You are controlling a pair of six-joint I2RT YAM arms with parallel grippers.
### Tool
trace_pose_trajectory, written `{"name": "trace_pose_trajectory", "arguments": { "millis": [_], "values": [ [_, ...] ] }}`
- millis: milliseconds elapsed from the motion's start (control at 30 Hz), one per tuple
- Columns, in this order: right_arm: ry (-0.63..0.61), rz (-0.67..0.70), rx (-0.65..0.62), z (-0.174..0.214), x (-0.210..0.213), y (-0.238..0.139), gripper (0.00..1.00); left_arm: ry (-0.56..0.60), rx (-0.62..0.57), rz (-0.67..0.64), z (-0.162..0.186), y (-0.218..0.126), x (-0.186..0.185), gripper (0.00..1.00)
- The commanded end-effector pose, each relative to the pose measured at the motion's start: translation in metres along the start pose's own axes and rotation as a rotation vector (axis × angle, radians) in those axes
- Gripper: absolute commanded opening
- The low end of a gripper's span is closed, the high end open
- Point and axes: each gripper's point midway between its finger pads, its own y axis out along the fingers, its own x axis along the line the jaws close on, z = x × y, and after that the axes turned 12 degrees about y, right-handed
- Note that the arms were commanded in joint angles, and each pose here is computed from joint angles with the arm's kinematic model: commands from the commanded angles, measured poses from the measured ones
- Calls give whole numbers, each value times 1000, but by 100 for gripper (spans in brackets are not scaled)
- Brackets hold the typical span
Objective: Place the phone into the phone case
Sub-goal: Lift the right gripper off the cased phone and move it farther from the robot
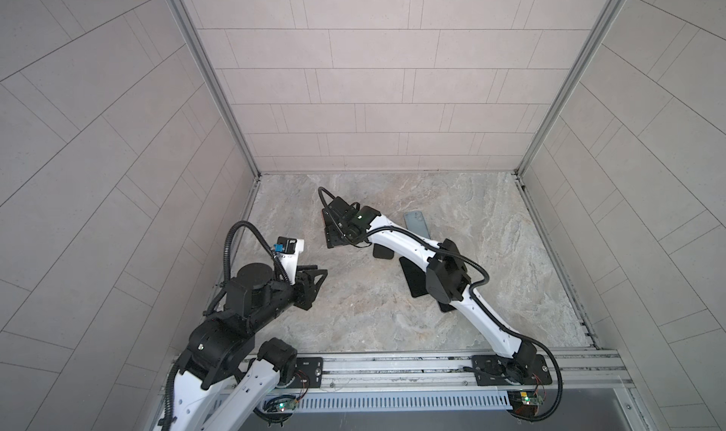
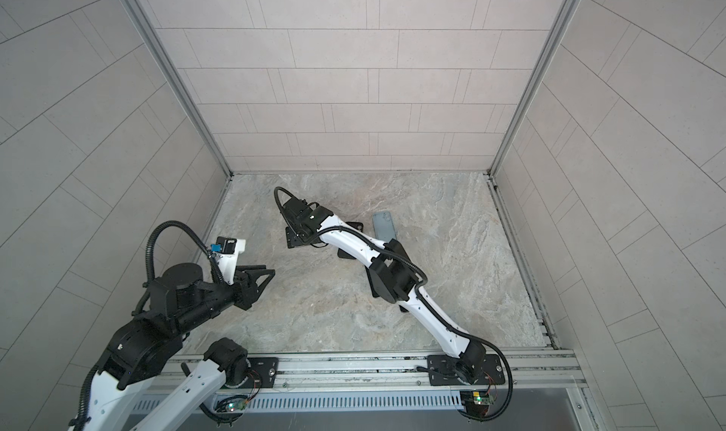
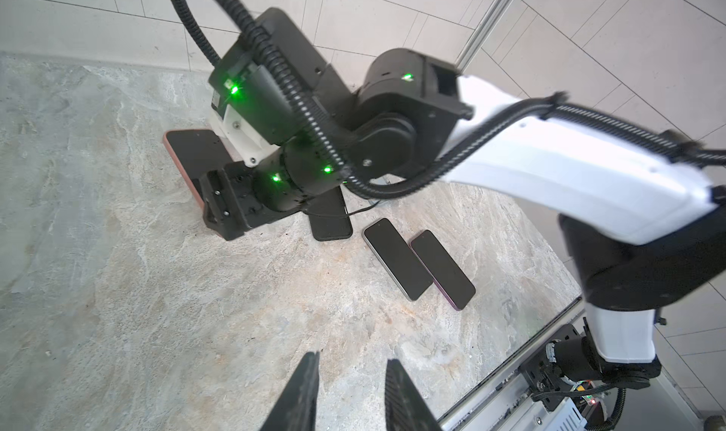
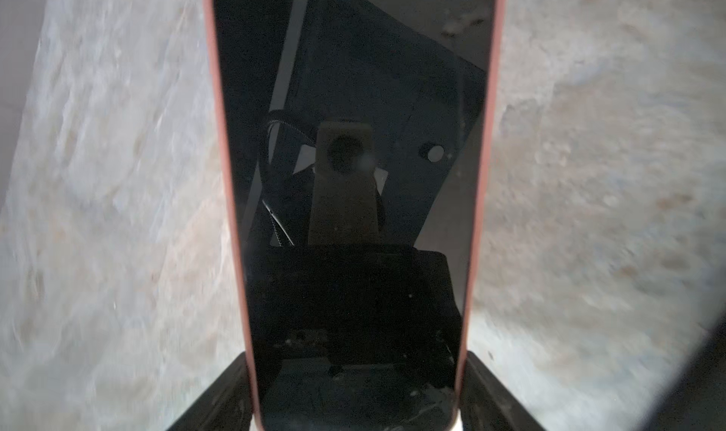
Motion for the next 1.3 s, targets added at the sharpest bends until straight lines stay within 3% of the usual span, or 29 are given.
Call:
{"name": "trace_pose_trajectory", "arguments": {
  "millis": [0, 267, 300, 367, 433, 667, 767, 867, 1033, 1167, 1267],
  "values": [
    [155, 86, -62, -16, -15, -11, 56, 6, -29, -8, -4, -1, 2, 33],
    [246, 97, -24, -4, -25, 7, 61, 4, -20, 7, -5, 3, 0, 33],
    [244, 102, -21, -3, -26, 6, 66, 5, -20, 8, -5, 3, 0, 33],
    [234, 113, -18, -2, -29, 5, 89, 3, -18, 10, -5, 4, 0, 33],
    [208, 116, -20, -4, -28, -1, 100, -1, -17, 6, -5, 4, 1, 33],
    [104, 158, -51, -27, -41, -66, 100, -3, -19, -14, -5, 3, 5, 34],
    [49, 221, -87, -32, -71, -99, 94, -6, -19, -19, -5, 4, 6, 33],
    [72, 241, -109, -28, -113, -119, 82, -9, -22, -21, -5, 4, 7, 33],
    [188, 204, -22, -9, -168, -108, 52, -12, -15, -27, -4, 5, 8, 33],
    [191, 221, 16, 1, -180, -95, 36, -14, -14, -28, -4, 6, 9, 33],
    [200, 235, 54, 9, -185, -79, 31, -14, -12, -31, -4, 6, 10, 33]
  ]
}}
